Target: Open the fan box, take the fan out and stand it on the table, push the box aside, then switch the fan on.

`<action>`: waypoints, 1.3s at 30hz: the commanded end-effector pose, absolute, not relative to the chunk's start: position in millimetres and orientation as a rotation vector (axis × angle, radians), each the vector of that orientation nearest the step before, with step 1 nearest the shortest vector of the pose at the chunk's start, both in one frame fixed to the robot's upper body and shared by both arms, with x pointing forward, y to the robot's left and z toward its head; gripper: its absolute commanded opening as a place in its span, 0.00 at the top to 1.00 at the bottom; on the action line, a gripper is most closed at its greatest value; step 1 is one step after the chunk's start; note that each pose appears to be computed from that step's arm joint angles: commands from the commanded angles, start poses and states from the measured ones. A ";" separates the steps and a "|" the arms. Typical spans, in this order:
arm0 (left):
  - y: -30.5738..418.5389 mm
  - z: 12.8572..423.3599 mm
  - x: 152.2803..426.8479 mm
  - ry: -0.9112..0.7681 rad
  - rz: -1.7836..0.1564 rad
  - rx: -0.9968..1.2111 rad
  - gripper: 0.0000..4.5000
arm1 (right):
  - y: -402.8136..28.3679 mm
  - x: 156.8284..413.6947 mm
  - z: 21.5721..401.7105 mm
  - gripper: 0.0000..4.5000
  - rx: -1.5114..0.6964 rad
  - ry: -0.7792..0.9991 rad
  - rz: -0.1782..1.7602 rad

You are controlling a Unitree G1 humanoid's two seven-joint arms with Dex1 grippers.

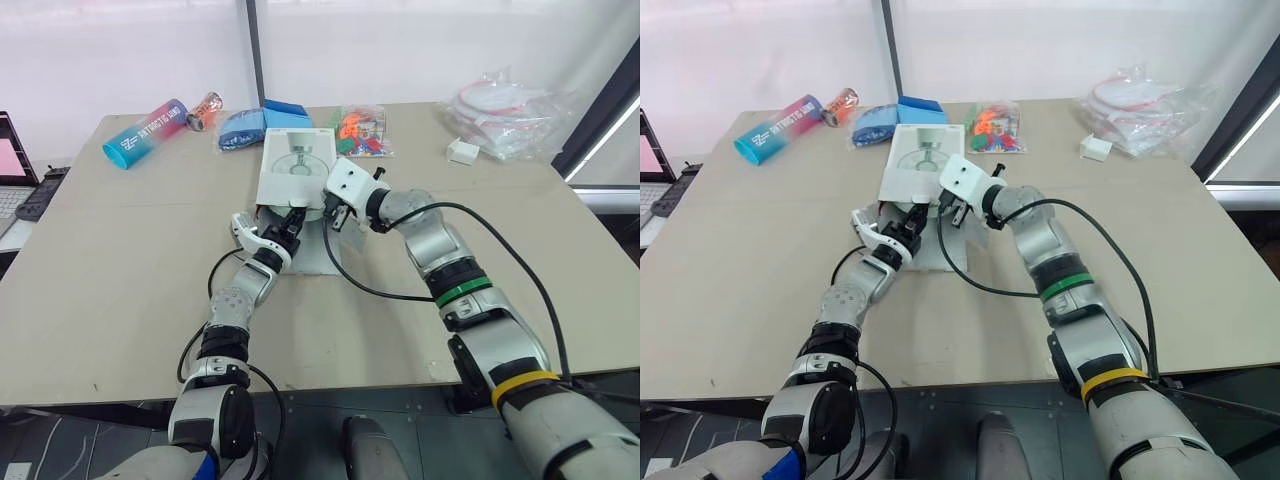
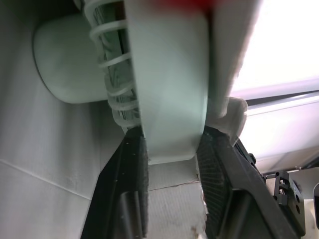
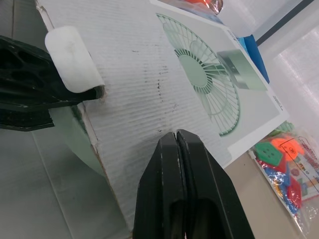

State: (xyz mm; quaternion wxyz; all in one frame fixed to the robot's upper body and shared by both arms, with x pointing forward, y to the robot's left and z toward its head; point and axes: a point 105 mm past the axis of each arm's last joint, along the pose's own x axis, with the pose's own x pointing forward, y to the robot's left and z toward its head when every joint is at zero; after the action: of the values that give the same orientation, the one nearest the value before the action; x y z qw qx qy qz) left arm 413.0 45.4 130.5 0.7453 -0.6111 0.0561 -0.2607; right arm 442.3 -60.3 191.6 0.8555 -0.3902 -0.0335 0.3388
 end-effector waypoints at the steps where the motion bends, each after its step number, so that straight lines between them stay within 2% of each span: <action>1: 14.2 150.9 406.4 0.107 -0.661 -1.389 0.75 | -57.4 440.5 199.6 1.00 -0.827 -0.103 0.711; 13: 22.3 135.6 391.9 0.157 -0.644 -1.391 0.75 | -56.2 439.4 197.2 1.00 -0.829 -0.095 0.723; 29: 61.5 114.1 345.0 0.245 -0.612 -1.365 0.75 | -50.7 436.8 190.8 1.00 -0.836 -0.085 0.751; 30: 62.4 113.2 343.6 0.248 -0.607 -1.360 0.67 | -50.6 436.7 190.5 1.00 -0.837 -0.085 0.751; 31: 64.5 113.4 343.5 0.242 -0.602 -1.367 0.67 | -50.5 436.7 190.2 1.00 -0.837 -0.085 0.751; 32: 66.4 114.9 343.9 0.231 -0.602 -1.378 0.54 | -50.3 436.6 189.8 1.00 -0.838 -0.085 0.752; 33: 67.6 116.1 344.5 0.225 -0.602 -1.389 0.49 | -50.2 436.7 189.6 1.00 -0.839 -0.085 0.752; 37: 67.2 121.3 355.0 0.202 -0.578 -1.376 0.16 | -48.9 436.1 188.9 1.00 -0.841 -0.088 0.758; 39: 64.2 124.8 360.9 0.194 -0.575 -1.371 0.04 | -48.0 436.4 189.7 1.00 -0.842 -0.090 0.758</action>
State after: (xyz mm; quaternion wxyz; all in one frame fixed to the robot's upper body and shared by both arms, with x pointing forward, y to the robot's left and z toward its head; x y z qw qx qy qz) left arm 356.5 65.9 116.4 0.7303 -0.6251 0.1008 -0.2563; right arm 438.5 -53.3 187.3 0.8473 -0.3963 -0.0349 0.3518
